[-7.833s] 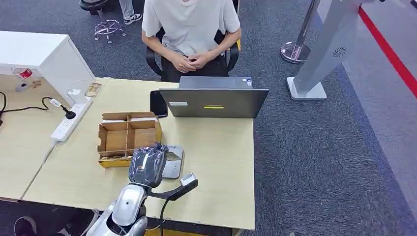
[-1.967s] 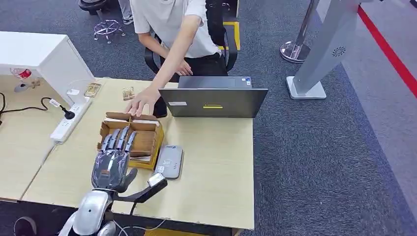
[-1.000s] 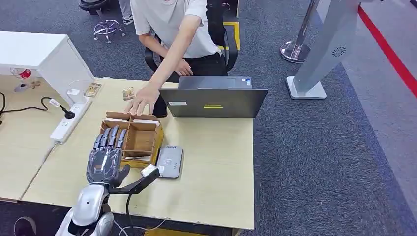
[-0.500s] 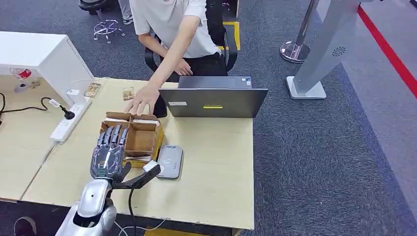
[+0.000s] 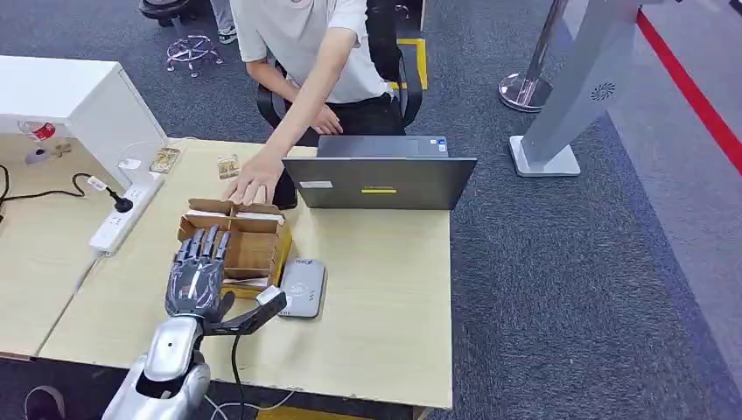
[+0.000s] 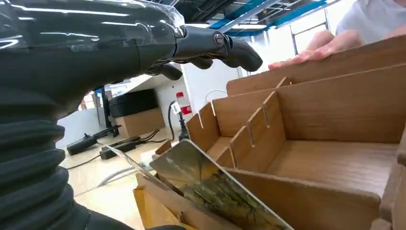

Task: Pass the card to the sensor for recognition and then transmit it.

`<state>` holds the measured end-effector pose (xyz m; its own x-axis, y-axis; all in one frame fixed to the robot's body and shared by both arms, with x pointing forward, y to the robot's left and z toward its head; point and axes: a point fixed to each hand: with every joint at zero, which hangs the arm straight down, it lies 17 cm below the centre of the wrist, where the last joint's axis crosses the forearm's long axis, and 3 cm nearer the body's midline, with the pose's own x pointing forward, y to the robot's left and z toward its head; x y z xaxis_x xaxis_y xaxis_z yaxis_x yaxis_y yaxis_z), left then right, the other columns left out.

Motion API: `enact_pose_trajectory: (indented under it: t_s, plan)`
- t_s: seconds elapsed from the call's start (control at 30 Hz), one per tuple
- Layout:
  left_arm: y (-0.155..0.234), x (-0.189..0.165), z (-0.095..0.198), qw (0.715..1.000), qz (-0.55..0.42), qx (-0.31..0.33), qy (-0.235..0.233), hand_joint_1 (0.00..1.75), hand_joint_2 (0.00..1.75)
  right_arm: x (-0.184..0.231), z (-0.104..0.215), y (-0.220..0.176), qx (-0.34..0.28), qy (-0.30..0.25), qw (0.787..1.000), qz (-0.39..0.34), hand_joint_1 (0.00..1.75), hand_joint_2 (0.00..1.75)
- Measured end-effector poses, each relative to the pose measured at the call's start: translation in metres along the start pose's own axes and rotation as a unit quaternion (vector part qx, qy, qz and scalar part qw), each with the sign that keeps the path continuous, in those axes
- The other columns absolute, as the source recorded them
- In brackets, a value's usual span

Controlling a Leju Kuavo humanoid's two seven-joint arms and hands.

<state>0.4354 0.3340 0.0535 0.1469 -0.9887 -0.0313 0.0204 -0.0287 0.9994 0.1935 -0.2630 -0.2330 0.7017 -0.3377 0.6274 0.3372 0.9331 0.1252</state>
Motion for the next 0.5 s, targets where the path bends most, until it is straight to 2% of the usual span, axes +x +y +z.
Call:
enact_pose_trajectory:
  t_s: [0.5]
  plan:
    - [-0.0035,-0.0024,0.0003,1.000,0.000,0.002,0.005,0.00,1.75,-0.0002,0.0001,0.0004,0.002,0.000,1.000,0.001,0.00,0.00]
